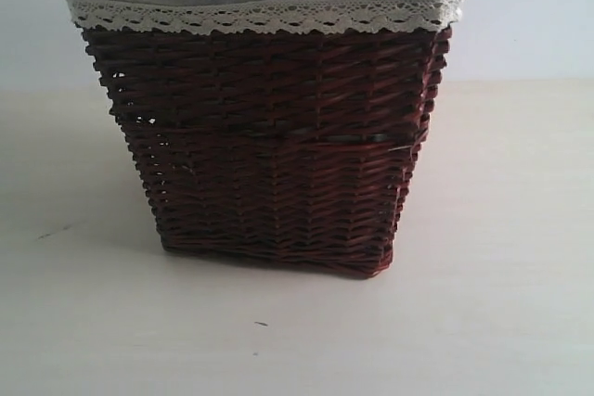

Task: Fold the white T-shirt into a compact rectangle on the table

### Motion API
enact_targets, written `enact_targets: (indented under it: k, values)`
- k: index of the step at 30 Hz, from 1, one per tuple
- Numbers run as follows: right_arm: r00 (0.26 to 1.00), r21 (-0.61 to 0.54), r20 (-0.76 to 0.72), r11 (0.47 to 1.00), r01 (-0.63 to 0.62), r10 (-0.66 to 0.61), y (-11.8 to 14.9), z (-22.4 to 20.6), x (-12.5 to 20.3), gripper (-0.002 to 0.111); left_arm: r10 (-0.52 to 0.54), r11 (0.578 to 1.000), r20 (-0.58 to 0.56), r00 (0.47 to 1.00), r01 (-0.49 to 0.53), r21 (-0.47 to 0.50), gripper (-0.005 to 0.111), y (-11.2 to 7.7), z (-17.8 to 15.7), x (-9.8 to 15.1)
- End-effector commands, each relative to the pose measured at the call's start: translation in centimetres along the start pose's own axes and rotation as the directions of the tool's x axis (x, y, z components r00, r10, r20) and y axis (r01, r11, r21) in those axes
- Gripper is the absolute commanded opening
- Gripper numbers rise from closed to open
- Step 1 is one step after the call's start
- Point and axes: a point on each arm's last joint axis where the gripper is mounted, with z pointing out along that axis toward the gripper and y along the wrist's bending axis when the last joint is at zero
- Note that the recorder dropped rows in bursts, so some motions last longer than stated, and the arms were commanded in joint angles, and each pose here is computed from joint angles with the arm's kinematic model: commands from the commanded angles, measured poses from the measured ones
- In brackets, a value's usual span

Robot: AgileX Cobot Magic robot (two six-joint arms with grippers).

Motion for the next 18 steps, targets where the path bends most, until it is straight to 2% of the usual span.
enact_targets:
  k: [1,7,13,18]
  values:
    - [0.988,0.08,0.126,0.993,0.084,-0.094,-1.6,-0.4,-5.6,0.0,-0.007,1.0,0.012,1.0,0.007,0.01,0.0,-0.1,-0.1,-0.1]
    - [0.967,0.218,0.156,0.962,0.165,-0.201,-3.5,-1.1,-10.1,0.0,-0.009,1.0,0.012,1.0,0.009,0.01,0.0,-0.1,-0.1,-0.1]
    - [0.955,0.416,0.124,0.888,0.197,-0.27,-5.8,-1.8,-13.0,0.0,-0.007,1.0,0.012,1.0,0.007,0.01,0.0,-0.1,-0.1,-0.1]
    - [0.936,0.479,0.137,0.849,0.224,-0.324,-6.5,-2.3,-15.0,0.0,-0.009,1.0,0.012,1.0,0.009,0.01,0.0,-0.1,-0.1,-0.1]
